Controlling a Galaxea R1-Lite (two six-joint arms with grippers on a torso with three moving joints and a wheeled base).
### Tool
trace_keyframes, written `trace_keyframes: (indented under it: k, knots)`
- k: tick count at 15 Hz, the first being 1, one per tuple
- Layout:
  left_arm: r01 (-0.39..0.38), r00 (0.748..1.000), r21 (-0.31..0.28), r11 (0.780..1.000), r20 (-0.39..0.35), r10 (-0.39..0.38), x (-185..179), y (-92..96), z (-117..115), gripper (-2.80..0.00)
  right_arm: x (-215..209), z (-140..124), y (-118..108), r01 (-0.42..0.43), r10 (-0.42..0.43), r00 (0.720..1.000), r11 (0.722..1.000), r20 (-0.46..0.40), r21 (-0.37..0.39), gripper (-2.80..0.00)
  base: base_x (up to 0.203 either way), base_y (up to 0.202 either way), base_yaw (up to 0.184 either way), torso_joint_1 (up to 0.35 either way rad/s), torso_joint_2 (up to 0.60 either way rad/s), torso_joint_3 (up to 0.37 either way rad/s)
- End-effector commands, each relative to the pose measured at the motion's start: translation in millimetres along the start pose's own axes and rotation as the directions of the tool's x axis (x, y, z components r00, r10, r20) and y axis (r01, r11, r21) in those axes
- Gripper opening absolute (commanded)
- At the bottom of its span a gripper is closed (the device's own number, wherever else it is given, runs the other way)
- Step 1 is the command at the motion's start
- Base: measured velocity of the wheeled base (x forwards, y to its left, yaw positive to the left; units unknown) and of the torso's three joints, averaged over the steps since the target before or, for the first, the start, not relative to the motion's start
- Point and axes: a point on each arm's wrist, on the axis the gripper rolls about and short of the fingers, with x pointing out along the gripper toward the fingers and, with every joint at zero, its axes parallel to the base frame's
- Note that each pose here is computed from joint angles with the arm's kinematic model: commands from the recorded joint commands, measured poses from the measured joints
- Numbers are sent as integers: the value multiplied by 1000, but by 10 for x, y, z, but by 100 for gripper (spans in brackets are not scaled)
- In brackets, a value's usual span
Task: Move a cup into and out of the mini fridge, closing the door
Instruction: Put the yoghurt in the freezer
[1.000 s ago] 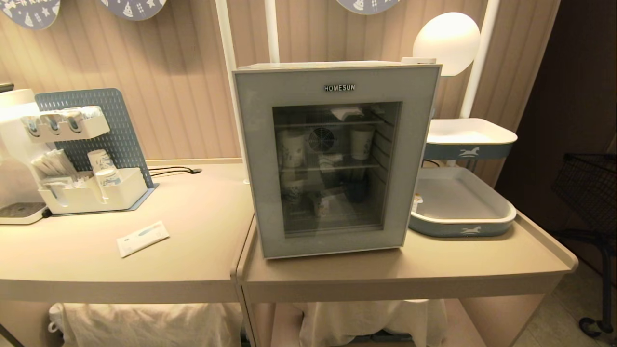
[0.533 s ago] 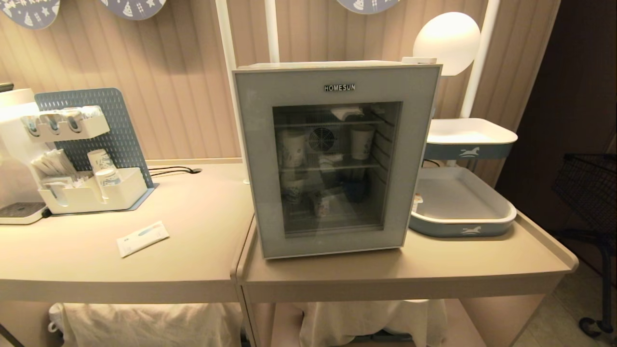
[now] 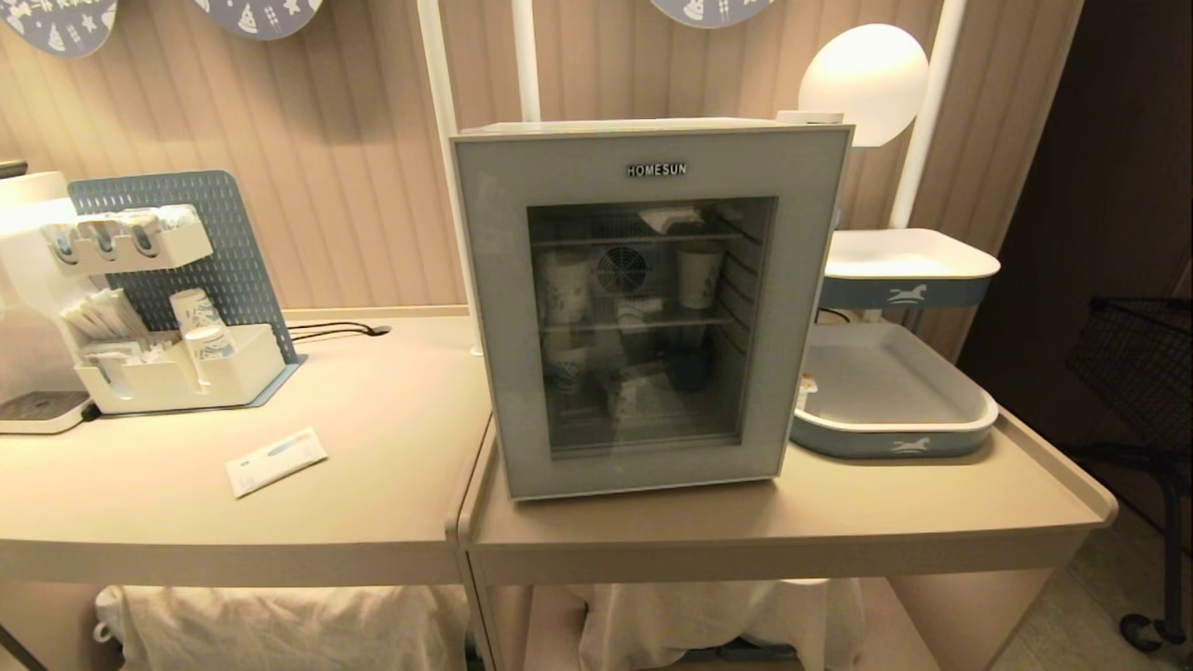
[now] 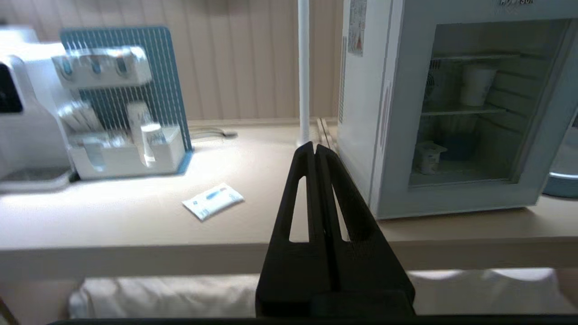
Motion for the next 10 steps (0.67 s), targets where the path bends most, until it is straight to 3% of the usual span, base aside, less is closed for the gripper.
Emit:
trace_keyframes:
  k: [1, 2, 5, 9, 10]
  knots:
    - [-9, 973, -29, 1000, -232, 2, 657, -5, 214, -280, 1, 1, 0, -1, 1, 1000, 1000, -1, -1, -280, 0, 0, 0, 0, 0, 0]
    - [-17, 951, -47, 999, -309, 2, 940, -7, 217, -280, 1, 1, 0, -1, 1, 1000, 1000, -1, -1, -280, 0, 0, 0, 0, 0, 0]
    - [-25, 903, -75, 997, -430, -10, 1781, -14, 66, -280, 1, 1, 0, -1, 1, 1000, 1000, -1, -1, -280, 0, 0, 0, 0, 0, 0]
    - [60, 843, -151, 987, -522, -131, 2666, -21, -445, -280, 1, 1, 0, 1, -1, 1000, 1000, -1, 1, -280, 0, 0, 0, 0, 0, 0]
    - [93, 825, -184, 978, -536, -179, 2788, -5, -567, 0, 0, 0, 0, 1, -1, 1000, 1000, 0, 0, -280, 0, 0, 0, 0, 0, 0]
